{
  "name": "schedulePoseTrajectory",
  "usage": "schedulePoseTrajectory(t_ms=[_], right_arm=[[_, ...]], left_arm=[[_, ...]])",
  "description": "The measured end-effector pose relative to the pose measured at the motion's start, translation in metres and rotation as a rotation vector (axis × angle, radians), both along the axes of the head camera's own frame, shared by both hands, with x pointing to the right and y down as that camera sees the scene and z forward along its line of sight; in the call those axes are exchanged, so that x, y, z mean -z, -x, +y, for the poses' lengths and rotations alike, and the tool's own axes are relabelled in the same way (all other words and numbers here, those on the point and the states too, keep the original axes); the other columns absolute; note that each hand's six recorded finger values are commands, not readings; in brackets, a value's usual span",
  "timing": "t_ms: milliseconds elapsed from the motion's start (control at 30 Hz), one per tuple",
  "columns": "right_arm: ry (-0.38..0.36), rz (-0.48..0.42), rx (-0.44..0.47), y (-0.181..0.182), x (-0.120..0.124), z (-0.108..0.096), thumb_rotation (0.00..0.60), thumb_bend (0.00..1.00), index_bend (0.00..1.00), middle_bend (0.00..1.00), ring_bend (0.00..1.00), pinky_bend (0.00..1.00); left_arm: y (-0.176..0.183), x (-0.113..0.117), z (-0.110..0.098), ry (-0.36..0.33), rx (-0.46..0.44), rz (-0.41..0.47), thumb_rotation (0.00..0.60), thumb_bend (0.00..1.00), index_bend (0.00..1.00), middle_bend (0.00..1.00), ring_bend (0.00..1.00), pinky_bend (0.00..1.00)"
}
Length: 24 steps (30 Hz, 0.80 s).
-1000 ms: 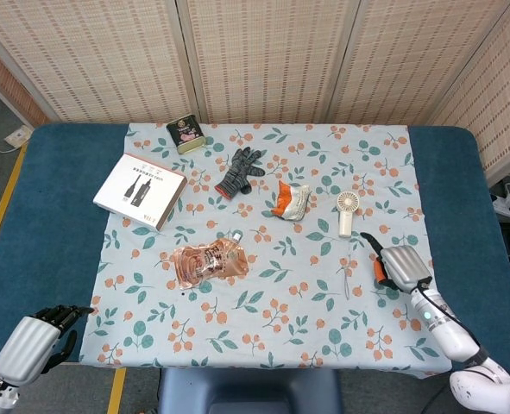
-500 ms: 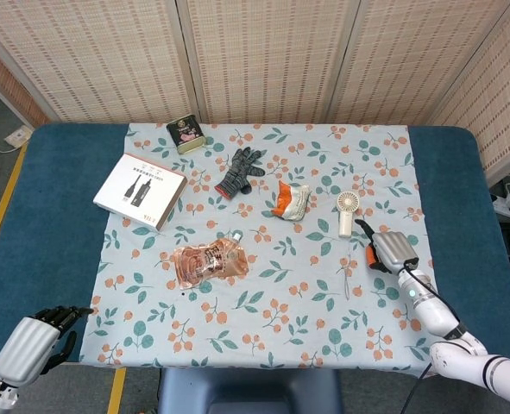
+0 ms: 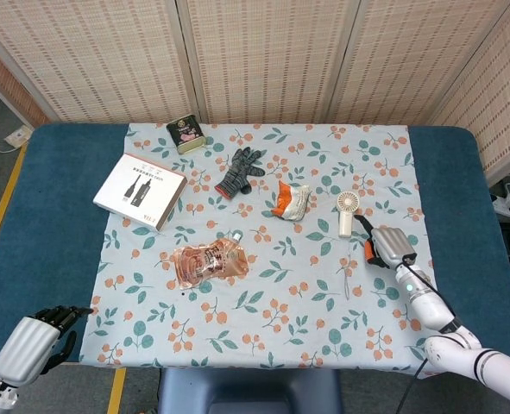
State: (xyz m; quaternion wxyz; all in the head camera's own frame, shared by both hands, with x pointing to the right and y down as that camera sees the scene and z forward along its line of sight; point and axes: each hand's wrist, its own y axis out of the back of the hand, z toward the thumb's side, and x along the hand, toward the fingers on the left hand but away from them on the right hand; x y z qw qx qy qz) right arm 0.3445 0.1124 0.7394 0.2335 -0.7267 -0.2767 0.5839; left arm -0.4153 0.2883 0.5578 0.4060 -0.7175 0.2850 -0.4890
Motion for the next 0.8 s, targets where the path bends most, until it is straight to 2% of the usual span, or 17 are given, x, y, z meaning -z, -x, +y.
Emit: schedulePoseTrajectory(t_ms=[800], right_arm=[[0.023, -0.01, -0.021, -0.0054, -0.0067, 0.001, 0.6, 0.69, 0.0, 0.75, 0.64, 0.78]], left_arm=[[-0.0003, 0.001, 0.0004, 0.0, -0.001, 0.003, 0.6, 0.62, 0.28, 0.36, 0.38, 0.55]])
